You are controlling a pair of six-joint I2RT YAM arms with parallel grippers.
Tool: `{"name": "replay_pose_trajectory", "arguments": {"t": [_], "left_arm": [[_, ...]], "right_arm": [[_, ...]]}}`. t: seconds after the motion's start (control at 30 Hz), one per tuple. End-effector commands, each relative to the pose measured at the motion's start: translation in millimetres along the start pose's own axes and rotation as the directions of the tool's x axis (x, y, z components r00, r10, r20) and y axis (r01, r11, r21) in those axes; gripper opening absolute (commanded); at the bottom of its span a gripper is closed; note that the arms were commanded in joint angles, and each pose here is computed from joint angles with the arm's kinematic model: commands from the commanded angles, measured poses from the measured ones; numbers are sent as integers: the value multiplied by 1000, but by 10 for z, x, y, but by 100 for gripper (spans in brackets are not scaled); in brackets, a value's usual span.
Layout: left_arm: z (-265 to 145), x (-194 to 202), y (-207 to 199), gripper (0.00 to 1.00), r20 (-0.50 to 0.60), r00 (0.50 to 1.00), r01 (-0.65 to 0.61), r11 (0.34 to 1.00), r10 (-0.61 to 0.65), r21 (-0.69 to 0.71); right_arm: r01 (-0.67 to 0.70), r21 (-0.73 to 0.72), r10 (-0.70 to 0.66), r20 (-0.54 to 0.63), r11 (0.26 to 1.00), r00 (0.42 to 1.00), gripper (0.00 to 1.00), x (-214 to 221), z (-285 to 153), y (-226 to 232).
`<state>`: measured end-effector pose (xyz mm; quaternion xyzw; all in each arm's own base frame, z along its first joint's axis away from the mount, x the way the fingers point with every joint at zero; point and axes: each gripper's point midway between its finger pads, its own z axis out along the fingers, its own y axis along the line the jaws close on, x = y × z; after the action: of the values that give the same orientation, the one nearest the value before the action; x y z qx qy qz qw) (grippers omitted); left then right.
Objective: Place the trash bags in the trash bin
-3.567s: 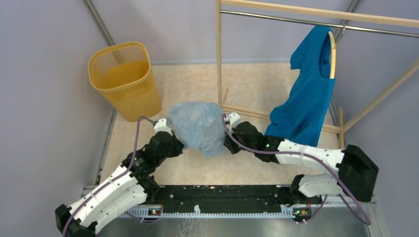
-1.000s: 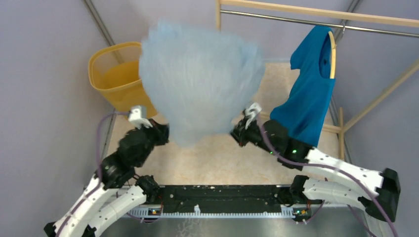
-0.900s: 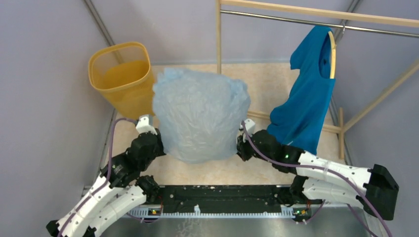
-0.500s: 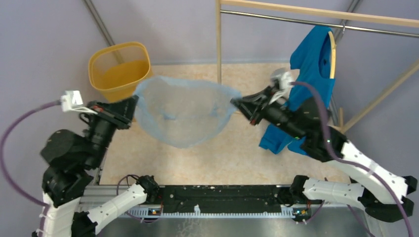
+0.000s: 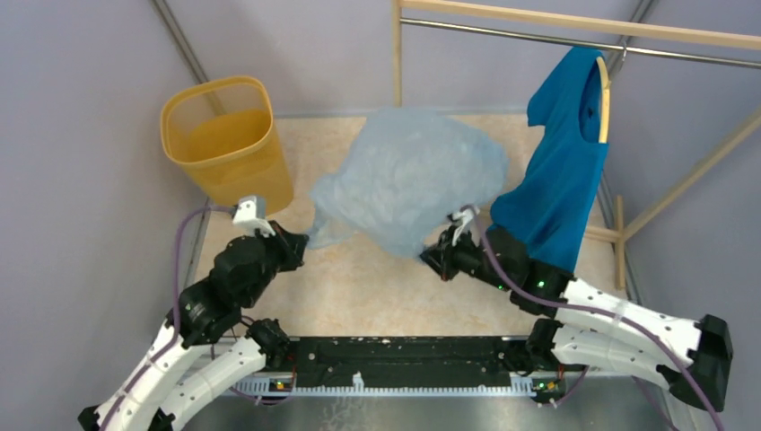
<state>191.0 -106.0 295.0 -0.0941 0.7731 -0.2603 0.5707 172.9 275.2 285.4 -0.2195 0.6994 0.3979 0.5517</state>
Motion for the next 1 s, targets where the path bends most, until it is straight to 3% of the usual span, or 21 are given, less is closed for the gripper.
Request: {"name": "replay_pose_trajectory", "arguments": {"t": [0.0,0.1,0.23,0.4,0.53,0.6,0.67,0.8,0.97], "left_arm": [[-150,48,249,0,-29,999,34,992,-38,-119],[-351,-471,169,0,91,996,-13,994,23,-111],[-580,-1190,-139,0,236,968,-68,996,79,-54],[-696,-1580,-728,0,314,949,-89,980,29,178],[-507,-1286,-1500,0,215,977,-110,845,-6,524],[-297,-983,-1744,0,88,996,-67,790,16,610],[-17,-645,-1858,0,-45,998,-2,775,39,632],[437,-90,-1827,0,-225,972,84,807,62,584],[620,244,-1793,0,-307,951,159,803,32,575]], "right_arm": [[-150,4,148,-191,989,970,0,706,-46,-8],[-118,-20,114,-162,993,980,0,480,-70,57],[-40,-67,37,-46,997,998,0,-208,-90,237],[-10,-121,21,86,993,996,0,-764,-73,428],[-37,-128,52,111,991,992,0,-809,66,456],[-51,-137,67,119,989,991,0,-765,128,460],[-70,-141,86,108,987,990,0,-659,174,448],[-93,-112,103,88,989,991,0,-473,189,352],[-118,-61,125,120,991,985,4,-368,133,200]]}}
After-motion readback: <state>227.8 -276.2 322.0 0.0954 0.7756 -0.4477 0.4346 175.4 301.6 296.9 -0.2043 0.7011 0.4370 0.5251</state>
